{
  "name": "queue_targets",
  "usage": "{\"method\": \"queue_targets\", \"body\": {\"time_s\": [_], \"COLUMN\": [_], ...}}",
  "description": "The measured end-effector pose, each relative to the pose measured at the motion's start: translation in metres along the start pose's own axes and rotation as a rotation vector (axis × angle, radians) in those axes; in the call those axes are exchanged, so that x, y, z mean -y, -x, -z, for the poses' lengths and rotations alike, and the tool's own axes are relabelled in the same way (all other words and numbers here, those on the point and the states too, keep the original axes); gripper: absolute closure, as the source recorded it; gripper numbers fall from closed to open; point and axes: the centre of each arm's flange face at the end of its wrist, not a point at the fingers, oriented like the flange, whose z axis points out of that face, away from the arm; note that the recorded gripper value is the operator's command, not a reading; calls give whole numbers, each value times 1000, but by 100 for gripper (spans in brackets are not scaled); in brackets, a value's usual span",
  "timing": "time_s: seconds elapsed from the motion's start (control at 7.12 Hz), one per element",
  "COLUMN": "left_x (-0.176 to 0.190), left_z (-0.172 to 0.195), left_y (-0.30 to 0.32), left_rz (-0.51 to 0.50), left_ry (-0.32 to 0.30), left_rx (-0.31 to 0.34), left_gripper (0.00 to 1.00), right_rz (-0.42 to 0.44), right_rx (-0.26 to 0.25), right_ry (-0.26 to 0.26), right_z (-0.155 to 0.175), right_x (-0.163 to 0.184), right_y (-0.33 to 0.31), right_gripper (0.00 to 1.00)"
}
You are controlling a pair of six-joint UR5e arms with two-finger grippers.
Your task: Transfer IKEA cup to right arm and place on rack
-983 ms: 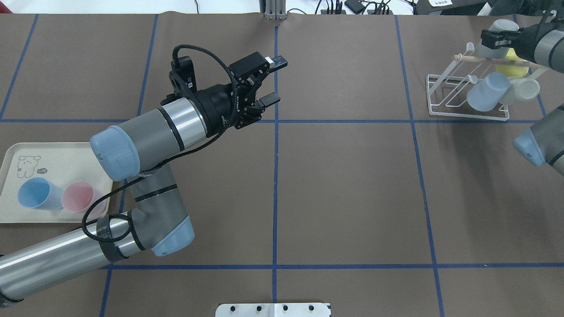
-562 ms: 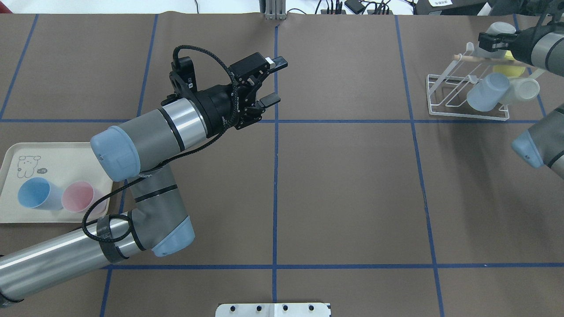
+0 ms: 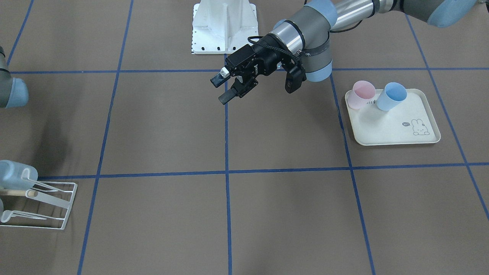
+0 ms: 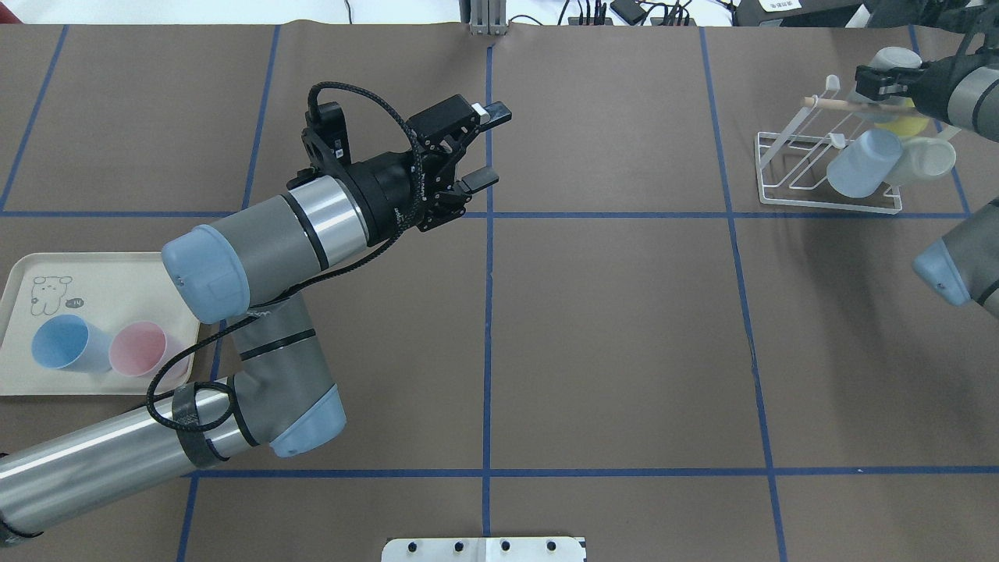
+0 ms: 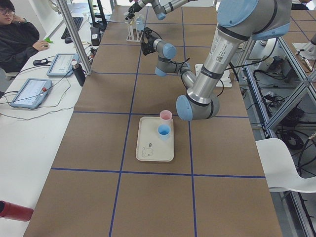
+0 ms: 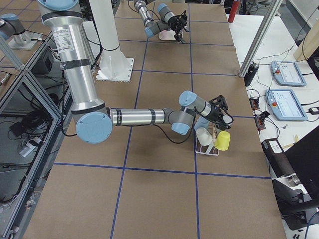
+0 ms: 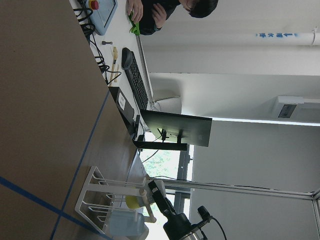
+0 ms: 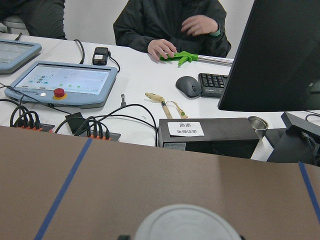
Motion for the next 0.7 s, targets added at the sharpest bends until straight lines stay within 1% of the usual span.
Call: {"method": "queue_targets", "body": {"time_s": [0.14,0.28,0.42,0.7], "left_x": [0,-1,-1,-1], "left_z": [0,0,0,0], "left_y": [0,0,0,0], "left_rz": [0,0,0,1], "left_ry": [1,0,1,0], "left_rx": [0,1,2,2], "left_gripper": [0,0,0,0], "right_rz": [16,24,28,31], "right_rx": [-4,-7,-8,-14], "right_ry": [-1,-2,-3,-9], "right_z": [2,3,3,5], "right_x": [-1,-1,-1,0], "right_y": [-2,-4,-4,-7], "right_gripper": [100,30,0,0]}}
